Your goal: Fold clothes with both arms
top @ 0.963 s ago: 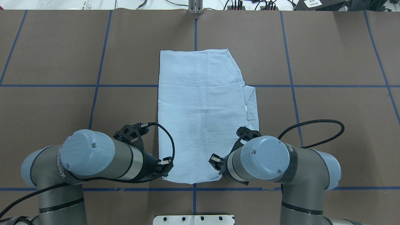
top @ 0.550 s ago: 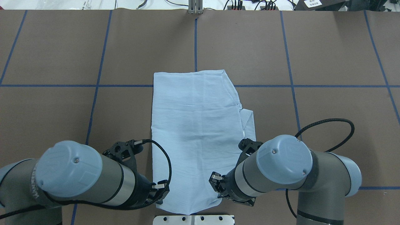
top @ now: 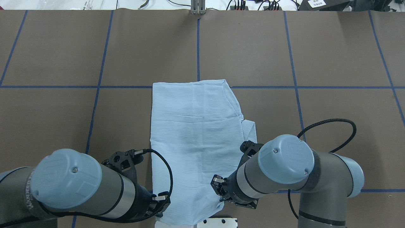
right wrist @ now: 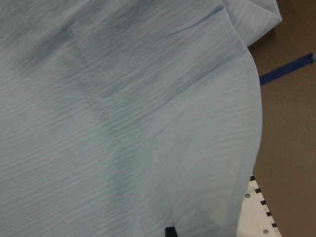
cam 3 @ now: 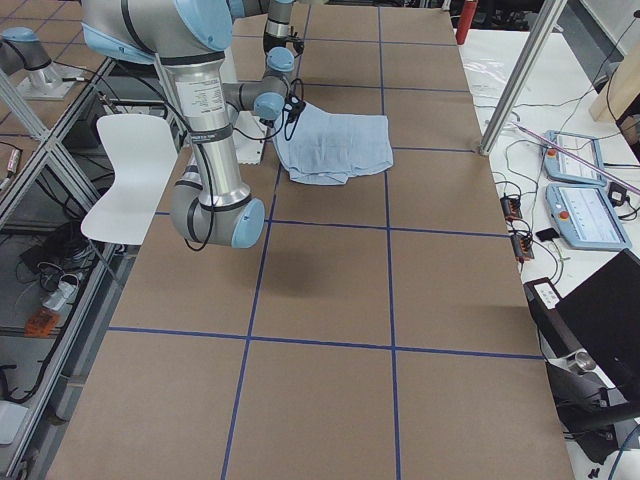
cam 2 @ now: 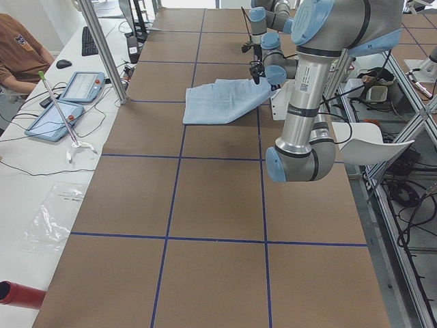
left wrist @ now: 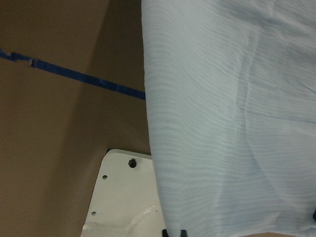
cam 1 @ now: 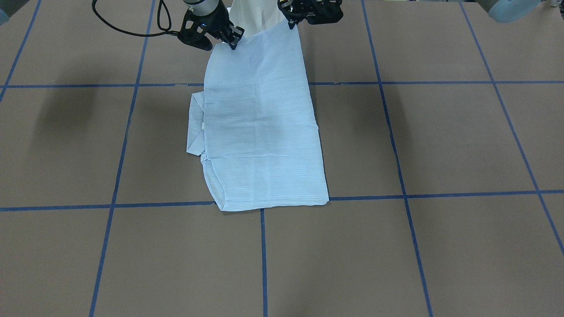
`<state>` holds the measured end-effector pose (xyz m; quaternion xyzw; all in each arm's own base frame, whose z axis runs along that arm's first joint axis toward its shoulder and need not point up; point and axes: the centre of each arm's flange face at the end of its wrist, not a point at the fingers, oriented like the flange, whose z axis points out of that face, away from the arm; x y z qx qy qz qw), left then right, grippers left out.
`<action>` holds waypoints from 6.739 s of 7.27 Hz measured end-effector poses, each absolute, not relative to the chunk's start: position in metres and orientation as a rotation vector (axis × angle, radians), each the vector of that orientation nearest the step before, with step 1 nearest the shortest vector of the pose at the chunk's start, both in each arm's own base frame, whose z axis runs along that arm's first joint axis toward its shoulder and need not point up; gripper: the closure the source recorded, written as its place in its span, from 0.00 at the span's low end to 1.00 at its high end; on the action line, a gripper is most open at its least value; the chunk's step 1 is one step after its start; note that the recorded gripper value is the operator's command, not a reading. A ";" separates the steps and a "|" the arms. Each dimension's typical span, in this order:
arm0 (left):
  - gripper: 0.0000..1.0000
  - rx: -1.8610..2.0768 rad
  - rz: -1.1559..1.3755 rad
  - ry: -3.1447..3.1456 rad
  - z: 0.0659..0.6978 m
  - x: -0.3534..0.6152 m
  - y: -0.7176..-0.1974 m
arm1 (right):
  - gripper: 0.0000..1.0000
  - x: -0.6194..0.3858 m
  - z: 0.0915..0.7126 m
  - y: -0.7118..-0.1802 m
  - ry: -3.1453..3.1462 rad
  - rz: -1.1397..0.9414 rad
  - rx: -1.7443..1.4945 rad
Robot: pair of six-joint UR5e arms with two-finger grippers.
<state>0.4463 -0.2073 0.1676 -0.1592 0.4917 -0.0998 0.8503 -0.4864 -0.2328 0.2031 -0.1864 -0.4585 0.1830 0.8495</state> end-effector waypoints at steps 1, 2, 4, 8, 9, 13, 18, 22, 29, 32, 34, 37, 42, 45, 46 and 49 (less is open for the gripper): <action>1.00 -0.304 -0.235 1.034 0.171 0.446 -0.230 | 1.00 -0.488 0.204 -0.247 -0.976 0.419 -0.321; 1.00 -0.267 -0.259 1.033 0.173 0.446 -0.256 | 1.00 -0.485 0.201 -0.264 -0.990 0.447 -0.267; 1.00 -0.196 -0.304 1.046 0.171 0.445 -0.310 | 1.00 -0.479 0.191 -0.305 -1.010 0.493 -0.196; 1.00 -0.103 -0.388 1.091 0.185 0.437 -0.400 | 1.00 -0.473 0.182 -0.400 -0.994 0.529 -0.061; 1.00 -0.077 -0.399 1.085 0.189 0.435 -0.422 | 1.00 -0.482 0.179 -0.420 -0.989 0.543 -0.047; 1.00 -0.023 -0.418 1.105 0.206 0.458 -0.484 | 1.00 -0.504 0.210 -0.499 -0.986 0.563 0.018; 1.00 -0.005 -0.429 1.118 0.232 0.474 -0.513 | 1.00 -0.529 0.215 -0.537 -0.999 0.565 0.041; 0.41 -0.003 -0.453 1.100 0.246 0.472 -0.527 | 0.01 -0.538 0.218 -0.540 -1.007 0.556 0.035; 0.00 0.030 -0.498 1.096 0.249 0.423 -0.559 | 0.00 -0.515 0.246 -0.564 -1.028 0.481 0.028; 0.00 0.197 -0.336 1.062 0.293 0.340 -0.540 | 0.00 -0.399 0.314 -0.609 -0.915 0.297 0.153; 0.00 0.304 -0.236 0.955 0.355 0.258 -0.546 | 0.00 -0.311 0.346 -0.633 -0.773 0.139 0.189; 0.00 0.399 -0.068 0.774 0.459 0.119 -0.547 | 0.00 -0.180 0.422 -0.620 -0.704 -0.030 0.146; 0.00 0.363 -0.034 0.740 0.567 -0.019 -0.505 | 0.00 0.016 0.576 -0.526 -0.748 -0.199 0.166; 0.00 0.320 -0.059 0.731 0.600 -0.027 -0.495 | 0.00 0.044 0.603 -0.477 -0.749 -0.153 0.146; 0.00 0.284 -0.069 0.726 0.610 -0.028 -0.492 | 0.00 0.047 0.610 -0.467 -0.753 -0.136 0.128; 0.00 0.122 0.013 0.684 0.624 -0.033 -0.487 | 0.00 0.048 0.621 -0.460 -0.758 -0.112 0.091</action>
